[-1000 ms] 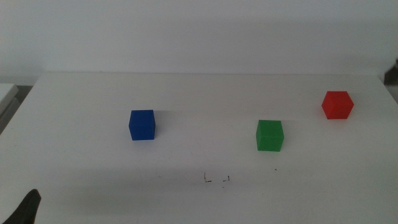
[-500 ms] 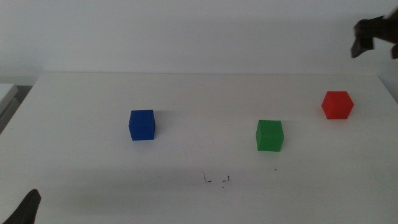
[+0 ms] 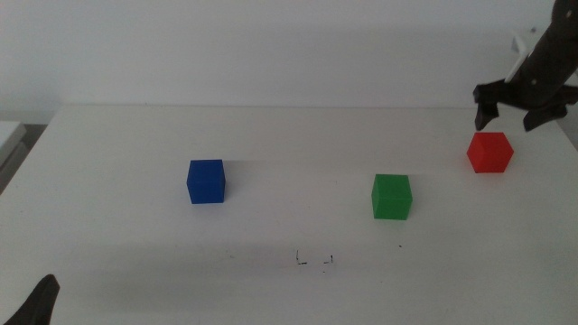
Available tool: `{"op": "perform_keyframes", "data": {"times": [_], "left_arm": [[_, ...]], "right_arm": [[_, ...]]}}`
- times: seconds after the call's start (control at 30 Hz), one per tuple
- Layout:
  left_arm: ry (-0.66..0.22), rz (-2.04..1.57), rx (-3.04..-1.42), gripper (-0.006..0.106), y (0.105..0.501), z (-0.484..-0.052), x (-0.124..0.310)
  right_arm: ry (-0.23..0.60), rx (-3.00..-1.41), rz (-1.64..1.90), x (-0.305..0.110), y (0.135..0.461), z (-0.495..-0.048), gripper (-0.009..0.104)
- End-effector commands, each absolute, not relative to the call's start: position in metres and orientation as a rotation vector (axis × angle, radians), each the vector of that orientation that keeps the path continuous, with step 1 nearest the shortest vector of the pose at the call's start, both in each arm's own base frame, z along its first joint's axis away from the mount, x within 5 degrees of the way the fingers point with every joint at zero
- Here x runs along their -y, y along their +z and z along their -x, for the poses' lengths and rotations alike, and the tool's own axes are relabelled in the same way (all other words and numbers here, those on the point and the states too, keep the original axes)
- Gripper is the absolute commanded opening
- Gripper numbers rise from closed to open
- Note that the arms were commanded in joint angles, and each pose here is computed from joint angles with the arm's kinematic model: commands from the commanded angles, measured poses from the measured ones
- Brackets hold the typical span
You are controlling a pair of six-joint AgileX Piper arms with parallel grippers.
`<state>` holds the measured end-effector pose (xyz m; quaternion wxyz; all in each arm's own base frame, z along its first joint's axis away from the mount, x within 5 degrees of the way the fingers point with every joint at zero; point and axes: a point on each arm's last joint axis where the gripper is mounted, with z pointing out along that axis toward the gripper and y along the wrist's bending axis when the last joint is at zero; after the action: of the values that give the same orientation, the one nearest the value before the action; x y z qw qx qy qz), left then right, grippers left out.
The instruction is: Stack red cubes first, then green, then blue cubes in a specific spot.
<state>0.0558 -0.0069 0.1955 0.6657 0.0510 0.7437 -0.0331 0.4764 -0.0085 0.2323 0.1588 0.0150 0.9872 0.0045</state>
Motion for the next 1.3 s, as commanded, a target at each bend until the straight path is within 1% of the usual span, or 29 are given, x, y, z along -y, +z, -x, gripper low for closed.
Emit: {"op": "perform_keyframes", "data": {"times": [0.0,0.1,0.23,0.33,0.4,0.43,0.5,0.53,0.63,0.67,0.7,0.73,0.8,0.83,0.9,0.97,1.0,1.1,1.2,1.27], "left_arm": [[-0.078,-0.111,-1.662,0.094,0.197,-0.056,0.007],[-0.078,-0.111,-1.662,0.094,0.197,-0.056,0.007],[-0.078,-0.111,-1.662,0.094,0.197,-0.056,0.007],[-0.078,-0.111,-1.662,0.094,0.197,-0.056,0.007],[-0.078,-0.111,-1.662,0.094,0.197,-0.056,0.007],[-0.078,-0.111,-1.662,0.094,0.197,-0.056,0.007],[-0.078,-0.111,-1.662,0.094,0.197,-0.056,0.007],[-0.078,-0.111,-1.662,0.094,0.197,-0.056,0.007],[-0.078,-0.111,-1.662,0.094,0.197,-0.056,0.007],[-0.078,-0.111,-1.662,0.094,0.197,-0.056,0.007],[-0.078,-0.111,-1.662,0.094,0.197,-0.056,0.007],[-0.078,-0.111,-1.662,0.094,0.197,-0.056,0.007],[-0.078,-0.111,-1.662,0.094,0.197,-0.056,0.007],[-0.078,-0.111,-1.662,0.094,0.197,-0.056,0.007],[-0.078,-0.111,-1.662,0.094,0.197,-0.056,0.007],[-0.078,-0.111,-1.662,0.094,0.197,-0.056,0.007],[-0.078,-0.111,-1.662,0.094,0.197,-0.056,0.007],[-0.078,-0.111,-1.662,0.094,0.197,-0.056,0.007],[-0.078,-0.111,-1.662,0.094,0.197,-0.056,0.007],[-0.078,-0.111,-1.662,0.094,0.197,-0.056,0.007]], "right_arm": [[-0.006,-2.808,-0.038,0.013,0.225,-0.482,0.081],[-0.006,-2.817,-0.038,0.013,0.212,-0.486,0.081],[-0.036,-2.83,-0.027,0.015,0.197,-0.49,0.081],[-0.038,-2.846,-0.03,0.017,0.185,-0.493,0.081],[-0.038,-2.844,-0.03,0.017,0.181,-0.494,0.077],[-0.038,-2.836,-0.029,0.017,0.178,-0.496,0.073],[-0.038,-2.825,-0.029,0.017,0.176,-0.497,0.06],[-0.038,-2.818,-0.029,0.017,0.176,-0.498,0.049],[-0.038,-2.809,-0.029,0.017,0.18,-0.498,0.009],[-0.041,-2.8,-0.027,0.017,0.184,-0.497,0.0],[-0.045,-2.797,-0.019,0.015,0.188,-0.496,-0.003],[-0.06,-2.785,-0.002,0.012,0.198,-0.495,0.0],[-0.092,-2.755,0.007,0.001,0.222,-0.488,0.007],[-0.106,-2.745,-0.008,-0.004,0.233,-0.484,0.009],[-0.147,-2.726,-0.064,-0.02,0.26,-0.473,0.009],[-0.157,-2.721,-0.076,-0.042,0.282,-0.459,0.009],[-0.15,-2.715,-0.063,-0.056,0.293,-0.452,0.009],[-0.093,-2.685,-0.079,-0.094,0.319,-0.43,0.009],[-0.011,-2.654,-0.098,-0.135,0.332,-0.413,0.009],[0.022,-2.653,-0.087,-0.16,0.332,-0.403,0.009]]}}
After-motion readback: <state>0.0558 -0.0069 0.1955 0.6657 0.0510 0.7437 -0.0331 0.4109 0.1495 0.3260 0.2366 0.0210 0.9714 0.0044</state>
